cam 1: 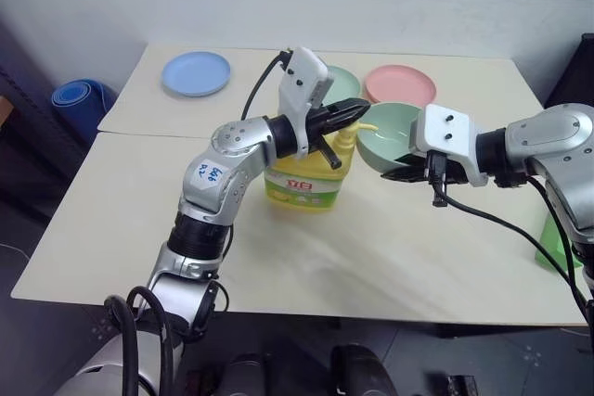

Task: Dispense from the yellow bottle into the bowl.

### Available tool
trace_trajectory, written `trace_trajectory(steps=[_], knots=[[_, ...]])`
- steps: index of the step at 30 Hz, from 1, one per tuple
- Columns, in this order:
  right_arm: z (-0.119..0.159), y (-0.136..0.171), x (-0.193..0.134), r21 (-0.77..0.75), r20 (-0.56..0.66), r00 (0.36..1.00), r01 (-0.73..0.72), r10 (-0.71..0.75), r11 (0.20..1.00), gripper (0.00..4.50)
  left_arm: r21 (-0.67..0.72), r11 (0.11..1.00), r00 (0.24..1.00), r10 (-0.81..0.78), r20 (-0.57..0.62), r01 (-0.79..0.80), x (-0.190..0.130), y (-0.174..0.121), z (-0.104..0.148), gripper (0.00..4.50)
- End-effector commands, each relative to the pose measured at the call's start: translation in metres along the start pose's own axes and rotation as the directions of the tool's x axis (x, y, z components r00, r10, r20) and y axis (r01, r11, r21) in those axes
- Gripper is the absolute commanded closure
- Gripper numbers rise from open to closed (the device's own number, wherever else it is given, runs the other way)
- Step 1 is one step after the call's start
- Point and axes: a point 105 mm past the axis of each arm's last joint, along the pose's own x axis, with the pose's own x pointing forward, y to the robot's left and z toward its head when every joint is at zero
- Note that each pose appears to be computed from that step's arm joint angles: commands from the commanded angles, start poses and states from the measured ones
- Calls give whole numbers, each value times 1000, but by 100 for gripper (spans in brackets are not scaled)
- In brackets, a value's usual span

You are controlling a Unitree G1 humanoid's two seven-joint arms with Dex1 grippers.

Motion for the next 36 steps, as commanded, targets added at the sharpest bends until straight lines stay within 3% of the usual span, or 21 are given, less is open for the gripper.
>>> trace_trajectory(steps=[1,5,8,12,16,20,24,27,29,30,32,36], knots=[[-20,-13,-11,14,-10,995,97,-96,995,450,-50,998,995,28,97,-23,-14,15,7,449],[-54,-18,-4,82,-10,989,149,-149,985,450,-22,1000,964,1,268,5,-35,21,37,449],[-74,-21,3,95,-21,983,183,-182,979,450,25,995,943,-98,317,95,-51,11,45,449],[-113,-11,25,127,-26,979,205,-204,970,450,119,977,956,-199,215,176,-95,4,26,449],[-126,2,35,166,29,979,195,-202,967,450,134,979,979,-171,108,156,-123,8,7,449],[-137,11,34,159,39,975,212,-220,964,326,131,978,986,-167,23,162,-146,1,-10,450],[-131,13,14,134,91,954,273,-286,953,193,-49,992,985,-126,-121,120,-178,-7,-49,361],[-126,14,-4,70,131,916,373,-380,925,92,-32,997,985,-71,-160,67,-191,-9,-62,269],[-120,29,-13,152,199,892,380,-405,912,21,19,999,970,-42,-240,48,-207,-10,-81,208],[-118,42,-15,202,242,891,340,-383,918,0,63,998,955,-1,-297,20,-217,-8,-94,178],[-122,67,-16,242,242,908,283,-341,928,0,134,991,919,68,-389,-17,-237,-5,-116,121],[-124,95,-20,360,271,905,219,-326,907,0,210,976,897,143,-419,-58,-254,-8,-134,121]])
